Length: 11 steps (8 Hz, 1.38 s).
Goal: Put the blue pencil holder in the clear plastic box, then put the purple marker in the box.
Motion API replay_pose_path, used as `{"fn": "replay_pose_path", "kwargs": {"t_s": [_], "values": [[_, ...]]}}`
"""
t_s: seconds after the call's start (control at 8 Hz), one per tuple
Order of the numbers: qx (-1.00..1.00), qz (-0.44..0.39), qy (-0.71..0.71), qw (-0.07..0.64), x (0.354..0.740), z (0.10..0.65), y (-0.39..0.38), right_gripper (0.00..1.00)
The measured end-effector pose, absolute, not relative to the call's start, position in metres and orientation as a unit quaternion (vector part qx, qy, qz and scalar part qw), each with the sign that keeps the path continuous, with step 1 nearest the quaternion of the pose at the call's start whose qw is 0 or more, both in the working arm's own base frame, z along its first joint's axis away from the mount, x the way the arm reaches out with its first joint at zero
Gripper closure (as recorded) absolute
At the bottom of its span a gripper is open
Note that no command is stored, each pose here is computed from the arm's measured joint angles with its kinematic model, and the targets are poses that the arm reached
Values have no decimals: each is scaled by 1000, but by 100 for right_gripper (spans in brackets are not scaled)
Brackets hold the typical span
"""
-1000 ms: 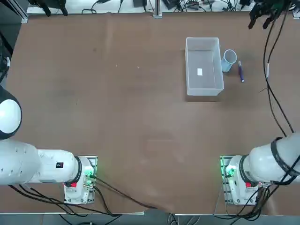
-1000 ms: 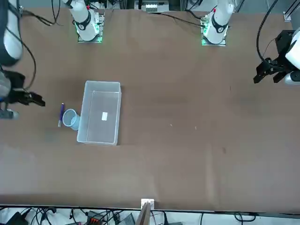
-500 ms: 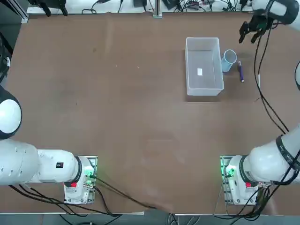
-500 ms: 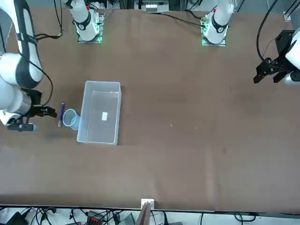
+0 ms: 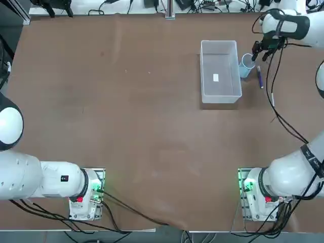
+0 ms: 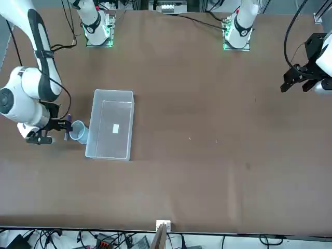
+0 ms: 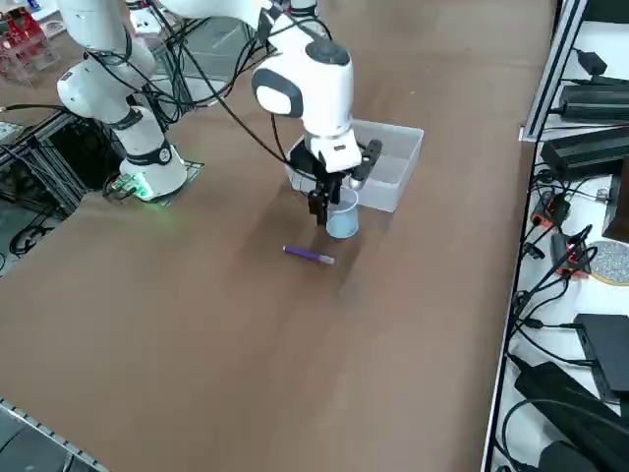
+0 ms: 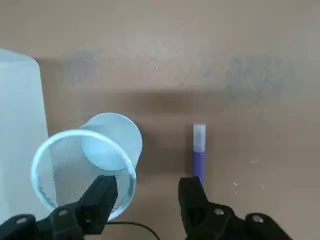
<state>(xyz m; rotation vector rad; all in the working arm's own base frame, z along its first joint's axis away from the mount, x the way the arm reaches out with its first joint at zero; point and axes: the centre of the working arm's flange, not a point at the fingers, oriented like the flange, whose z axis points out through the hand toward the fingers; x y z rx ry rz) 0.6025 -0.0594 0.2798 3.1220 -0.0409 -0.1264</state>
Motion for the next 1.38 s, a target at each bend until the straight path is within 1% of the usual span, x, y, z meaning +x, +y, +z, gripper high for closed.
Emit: {"fn": "replay_pose_path", "kwargs": {"t_s": [0.12,0.25,0.38,0.5,0.75,0.88,1.0,1.25,1.38], "values": [[999,-41,-13,8,602,274,-59,29],[999,-40,-12,8,603,272,-58,28],[999,-37,-11,8,604,270,-57,31],[999,-36,-10,8,605,267,-56,31],[999,-38,-8,7,605,257,-54,40],[999,-40,-7,7,605,254,-52,54],[999,-40,-5,6,605,253,-51,56],[999,-37,-2,5,606,256,-45,94],[1000,-30,1,3,608,264,-41,94]]}}
